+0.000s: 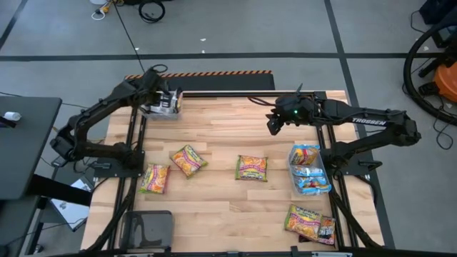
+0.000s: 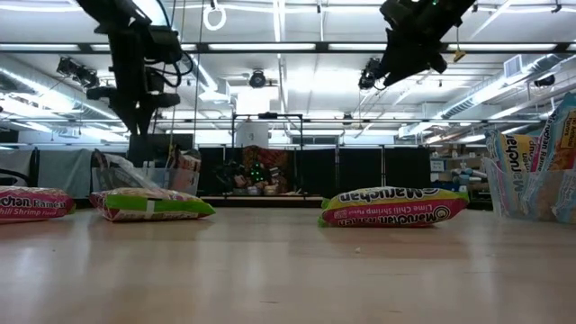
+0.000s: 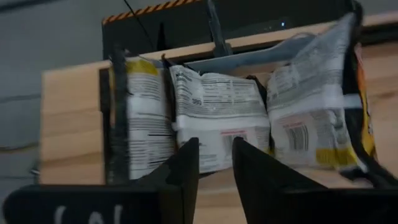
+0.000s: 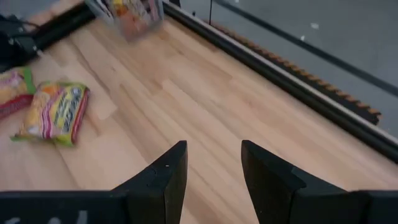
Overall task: Sort Maruchan noodles
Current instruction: Put the black noodle pack into the top transparent bin
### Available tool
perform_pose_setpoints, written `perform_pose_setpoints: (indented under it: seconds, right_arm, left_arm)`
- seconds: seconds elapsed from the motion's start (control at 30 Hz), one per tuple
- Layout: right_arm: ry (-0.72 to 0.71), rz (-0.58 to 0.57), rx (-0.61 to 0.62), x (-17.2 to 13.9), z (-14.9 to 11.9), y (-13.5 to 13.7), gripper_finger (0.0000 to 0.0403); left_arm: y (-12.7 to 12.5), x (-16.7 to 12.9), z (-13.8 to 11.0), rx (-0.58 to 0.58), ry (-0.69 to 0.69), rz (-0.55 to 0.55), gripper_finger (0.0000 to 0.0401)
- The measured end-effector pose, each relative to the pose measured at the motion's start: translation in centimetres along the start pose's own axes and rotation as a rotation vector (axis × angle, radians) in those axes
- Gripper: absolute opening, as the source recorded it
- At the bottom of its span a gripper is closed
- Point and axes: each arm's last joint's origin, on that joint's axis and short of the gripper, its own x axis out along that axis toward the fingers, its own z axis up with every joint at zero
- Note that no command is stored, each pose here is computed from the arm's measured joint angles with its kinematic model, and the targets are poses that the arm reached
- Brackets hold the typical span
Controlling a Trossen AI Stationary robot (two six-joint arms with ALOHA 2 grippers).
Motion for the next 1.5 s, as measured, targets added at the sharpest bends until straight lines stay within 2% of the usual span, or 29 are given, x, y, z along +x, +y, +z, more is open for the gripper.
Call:
perform_pose_setpoints:
  seconds: [0.23, 0.37, 0.47, 0.67, 0.8, 0.97, 1.07, 1.2, 1.33, 1.43, 1.5]
  right_arm:
    - [-0.042, 0.017, -0.012, 1.1, -0.4, 0.0, 0.0158]
    - [-0.009, 0.026, -0.028, 1.7, -1.5, 0.0, 0.0157]
    - [0.024, 0.068, -0.051, 2.0, -2.4, 0.5, 0.0158]
    - [0.049, 0.156, -0.138, 1.2, -3.9, 2.6, 0.0156]
    - [0.037, 0.219, -0.223, 0.3, -4.8, 4.3, 0.0156]
    - [0.049, 0.331, -0.367, -1.3, -6.5, 6.5, 0.0155]
    - [0.071, 0.430, -0.435, -2.8, -7.6, 8.5, 0.0154]
    - [0.187, 0.474, -0.506, -4.9, -8.8, 11.5, 0.0152]
    - [0.374, 0.451, -0.643, -7.4, -10.8, 14.6, 0.0150]
    - [0.556, 0.461, -0.713, -9.7, -13.1, 16.7, 0.0150]
    - [0.685, 0.478, -0.713, -11.2, -15.3, 17.8, 0.0150]
  left_arm:
    - [0.6, -4.8, 0.8, 0.088, 0.017, -0.021, 0.0101]
    - [0.1, -9.1, -0.1, 0.099, -0.034, -0.229, 0.0087]
    - [-0.6, -12.0, -2.2, 0.116, -0.056, -0.431, 0.0077]
    - [-2.5, -16.2, -8.0, 0.177, 0.032, -0.707, 0.0064]
    - [-5.0, -18.5, -12.2, 0.251, 0.078, -0.793, 0.0053]
    - [-9.0, -20.4, -17.5, 0.394, 0.027, -0.858, 0.0039]
    - [-11.3, -21.1, -19.4, 0.399, 0.025, -0.939, 0.0035]
    - [-14.1, -22.3, -20.2, 0.374, -0.036, -1.114, 0.0034]
    - [-16.3, -23.8, -20.1, 0.373, -0.185, -1.288, 0.0034]
    - [-16.8, -24.4, -19.9, 0.390, -0.261, -1.345, 0.0034]
    - [-16.8, -24.6, -19.9, 0.395, -0.278, -1.356, 0.0034]
